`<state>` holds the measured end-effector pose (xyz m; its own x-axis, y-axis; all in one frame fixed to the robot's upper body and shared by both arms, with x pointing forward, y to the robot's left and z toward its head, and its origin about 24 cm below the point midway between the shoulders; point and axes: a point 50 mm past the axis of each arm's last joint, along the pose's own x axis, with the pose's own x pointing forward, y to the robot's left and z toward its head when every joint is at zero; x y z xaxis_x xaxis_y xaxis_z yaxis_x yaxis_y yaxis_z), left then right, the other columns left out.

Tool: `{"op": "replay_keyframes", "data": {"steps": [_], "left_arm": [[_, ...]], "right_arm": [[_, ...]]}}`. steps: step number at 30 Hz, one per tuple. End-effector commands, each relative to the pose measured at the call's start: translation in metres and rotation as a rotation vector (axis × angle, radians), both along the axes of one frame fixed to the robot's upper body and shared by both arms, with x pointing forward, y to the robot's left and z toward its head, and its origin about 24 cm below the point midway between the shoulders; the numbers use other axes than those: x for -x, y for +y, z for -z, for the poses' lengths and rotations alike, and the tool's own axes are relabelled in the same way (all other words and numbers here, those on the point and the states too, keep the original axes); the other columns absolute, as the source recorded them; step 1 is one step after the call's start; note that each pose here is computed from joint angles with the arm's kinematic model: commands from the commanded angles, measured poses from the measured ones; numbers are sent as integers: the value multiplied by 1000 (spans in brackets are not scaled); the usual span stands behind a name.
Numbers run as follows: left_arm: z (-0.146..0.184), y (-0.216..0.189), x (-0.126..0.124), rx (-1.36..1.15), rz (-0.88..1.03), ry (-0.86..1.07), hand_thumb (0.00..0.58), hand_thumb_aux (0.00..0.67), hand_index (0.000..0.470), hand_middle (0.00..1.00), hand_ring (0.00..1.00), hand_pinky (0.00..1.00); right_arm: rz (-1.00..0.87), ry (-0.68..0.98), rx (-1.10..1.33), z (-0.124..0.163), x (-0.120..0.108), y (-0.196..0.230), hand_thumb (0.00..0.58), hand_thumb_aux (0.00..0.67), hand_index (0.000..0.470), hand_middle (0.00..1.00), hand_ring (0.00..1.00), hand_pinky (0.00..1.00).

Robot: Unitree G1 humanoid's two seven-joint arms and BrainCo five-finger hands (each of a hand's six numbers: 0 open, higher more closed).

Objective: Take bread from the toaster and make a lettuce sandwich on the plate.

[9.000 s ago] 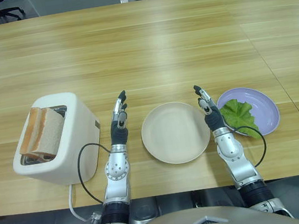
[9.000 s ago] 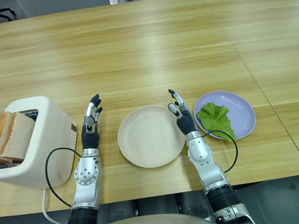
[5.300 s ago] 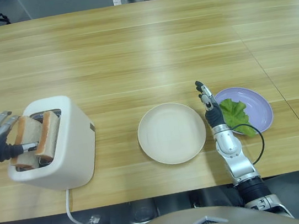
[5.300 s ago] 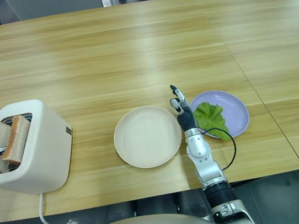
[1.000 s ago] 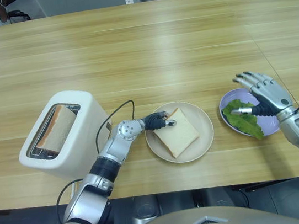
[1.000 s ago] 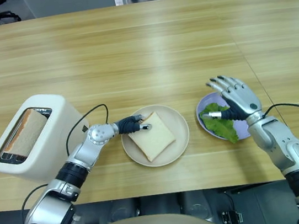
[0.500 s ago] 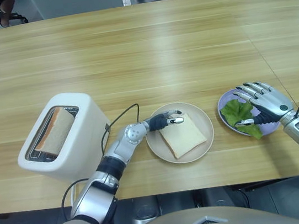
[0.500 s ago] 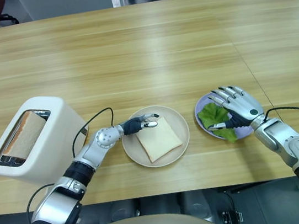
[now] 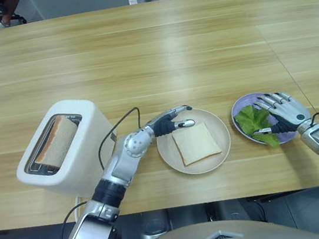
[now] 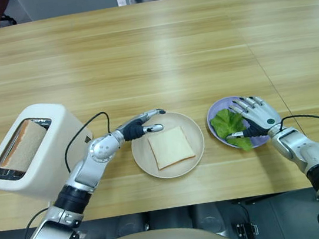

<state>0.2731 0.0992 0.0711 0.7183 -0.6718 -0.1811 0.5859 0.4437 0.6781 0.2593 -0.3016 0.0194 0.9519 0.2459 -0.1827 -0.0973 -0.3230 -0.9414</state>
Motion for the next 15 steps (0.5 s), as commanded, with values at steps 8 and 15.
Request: {"op": "replay_keyframes", "data": {"steps": [8, 15], "left_arm": [[-2, 24, 8, 53, -80, 37, 0, 0, 0, 0, 0, 0], [0, 30, 6, 57, -100, 38, 0, 0, 0, 0, 0, 0]], "right_arm": [[32, 115, -15, 16, 2, -3, 271, 181, 124, 0, 0, 0], [35, 115, -50, 17, 5, -5, 580, 670, 460, 0, 0, 0]]}}
